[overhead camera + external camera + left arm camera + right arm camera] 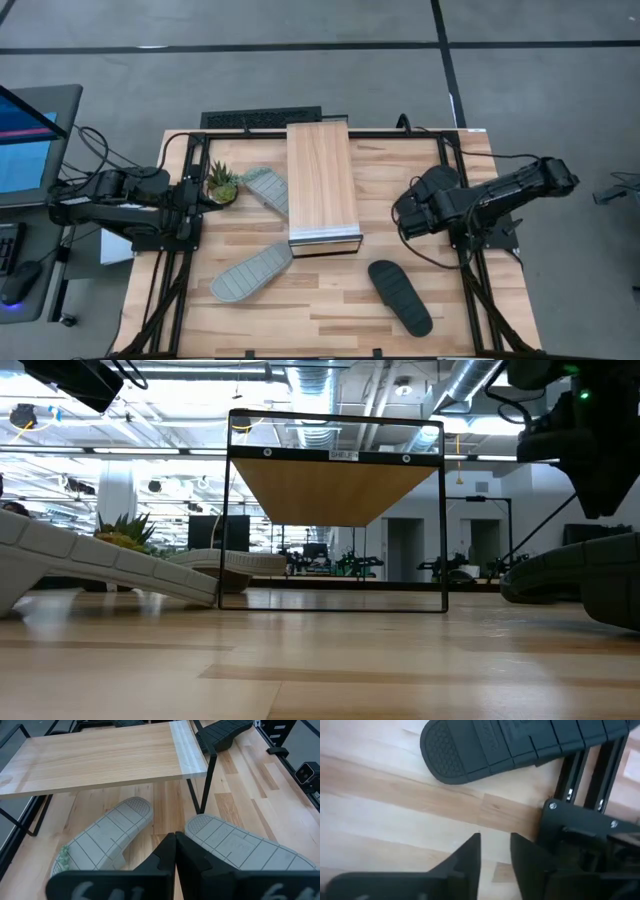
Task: Pick and place slides into the shelf
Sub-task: Put the top black slide on the shelf
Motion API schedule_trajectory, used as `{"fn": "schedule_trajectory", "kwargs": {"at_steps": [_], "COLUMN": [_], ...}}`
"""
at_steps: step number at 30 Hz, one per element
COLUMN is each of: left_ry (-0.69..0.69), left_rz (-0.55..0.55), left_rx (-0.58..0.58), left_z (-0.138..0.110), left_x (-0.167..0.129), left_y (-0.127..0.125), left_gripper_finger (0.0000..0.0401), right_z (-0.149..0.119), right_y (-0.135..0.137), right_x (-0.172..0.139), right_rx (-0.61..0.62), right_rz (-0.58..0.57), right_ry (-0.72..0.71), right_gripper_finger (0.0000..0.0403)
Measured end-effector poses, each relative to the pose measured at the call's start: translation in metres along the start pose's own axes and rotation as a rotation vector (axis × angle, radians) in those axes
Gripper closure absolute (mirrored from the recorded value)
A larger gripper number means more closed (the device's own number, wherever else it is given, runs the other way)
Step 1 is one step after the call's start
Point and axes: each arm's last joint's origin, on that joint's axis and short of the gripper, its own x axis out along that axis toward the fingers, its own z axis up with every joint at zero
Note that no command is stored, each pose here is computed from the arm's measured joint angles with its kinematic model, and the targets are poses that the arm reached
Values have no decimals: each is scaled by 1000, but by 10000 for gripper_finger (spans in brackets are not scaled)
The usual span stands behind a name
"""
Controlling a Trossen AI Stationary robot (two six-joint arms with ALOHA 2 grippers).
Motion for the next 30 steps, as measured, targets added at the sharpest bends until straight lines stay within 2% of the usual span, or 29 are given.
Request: {"fn": "schedule_trajectory", "kwargs": {"at_steps": [6,13,16,22,24,30], "left_ry": [0,0,0,0,0,0], "left_rz": [0,0,0,1,0,0], "left_rx": [0,0,0,0,0,0], "left_z": [0,0,0,0,0,0], "left_x": [0,0,0,0,0,0], "left_y": [0,0,0,0,0,0], "left_gripper_finger": [401,401,401,401,401,401], "right_z": [-3,-9,-16,-27,-27,-27], "right_y": [-2,-14,-21,-23,-25,-32], "right_x": [-6,-13,5,44,50,52], "right_rx": [135,267,333,446,482,474], "right_rz": [89,224,296,518,531,501], "right_ry": [-53,-178,-182,-141,-152,-136], "right_gripper_finger": [250,239,241,241,240,232]}}
